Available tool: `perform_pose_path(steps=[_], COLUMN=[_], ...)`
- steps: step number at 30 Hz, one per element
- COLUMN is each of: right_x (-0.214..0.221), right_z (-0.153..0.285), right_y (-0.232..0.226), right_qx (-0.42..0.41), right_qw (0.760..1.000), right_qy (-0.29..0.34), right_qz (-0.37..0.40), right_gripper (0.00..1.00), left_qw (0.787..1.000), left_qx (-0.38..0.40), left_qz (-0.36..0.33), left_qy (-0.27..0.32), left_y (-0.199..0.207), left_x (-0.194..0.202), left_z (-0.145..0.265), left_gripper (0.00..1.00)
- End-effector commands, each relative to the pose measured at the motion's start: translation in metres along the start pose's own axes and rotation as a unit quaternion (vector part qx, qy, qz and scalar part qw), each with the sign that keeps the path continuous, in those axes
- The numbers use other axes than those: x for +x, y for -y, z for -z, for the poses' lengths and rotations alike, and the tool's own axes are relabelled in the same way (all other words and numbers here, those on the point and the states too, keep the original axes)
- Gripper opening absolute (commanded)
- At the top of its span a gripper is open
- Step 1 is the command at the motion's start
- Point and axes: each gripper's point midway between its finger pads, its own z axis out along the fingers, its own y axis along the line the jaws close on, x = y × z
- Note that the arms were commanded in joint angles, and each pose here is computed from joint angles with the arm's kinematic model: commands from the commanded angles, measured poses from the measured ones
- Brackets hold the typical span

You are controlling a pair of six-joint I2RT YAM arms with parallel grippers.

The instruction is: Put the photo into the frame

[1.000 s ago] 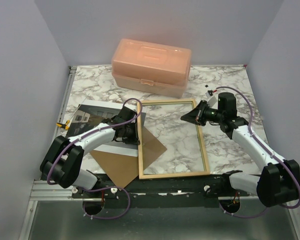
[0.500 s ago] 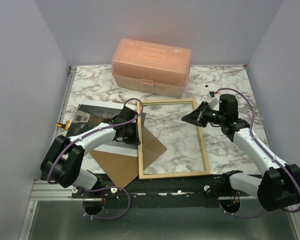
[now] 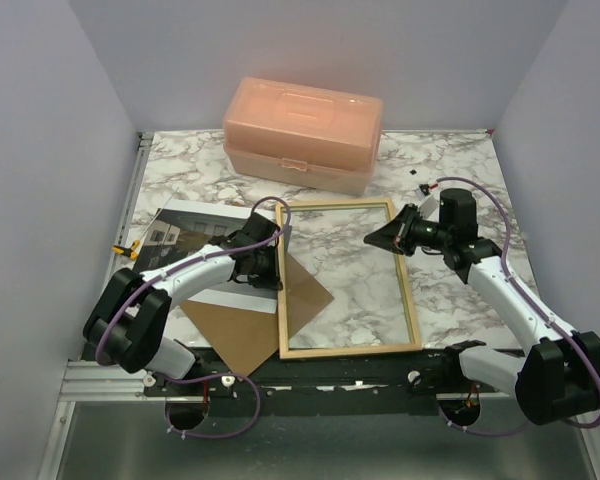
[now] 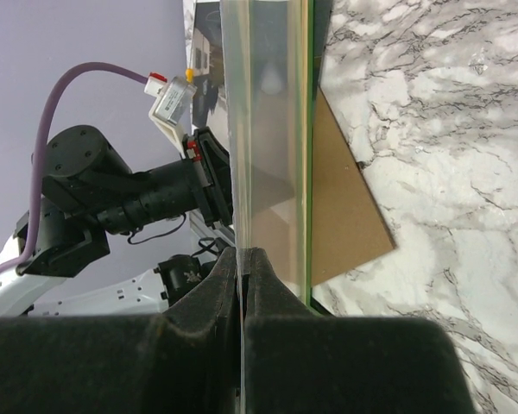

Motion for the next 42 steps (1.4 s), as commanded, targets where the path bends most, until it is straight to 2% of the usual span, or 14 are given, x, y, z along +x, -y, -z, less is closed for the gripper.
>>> perform_pose_path(steps=[1,29,42], right_x=[-0.002,0.008,0.003], right_z=[0.001,-0.008,-0.005], right_y=[-0.01,0.016,0.043], right_qx=[-0.006,0.035,0.099], right_qw=[1.0,0.998,0.992], right_qy=[-0.012,-0.054,-0.051], right_qz=[0.001,-0.012,0.058], right_gripper=[0.0,0.0,0.0], left_qw=[0.999,0.998,0.997], left_qx=[-0.042,-0.05,-0.059], left_qz=[-0.006,-0.014,-0.021], left_qy=[-0.032,-0.038,-0.041], left_y=[-0.016,-0.014,-0.015], left_x=[0.017,0.018,0.02], left_z=[-0.007,-0.01,-0.012], left_gripper=[0.16,0.15,0.15])
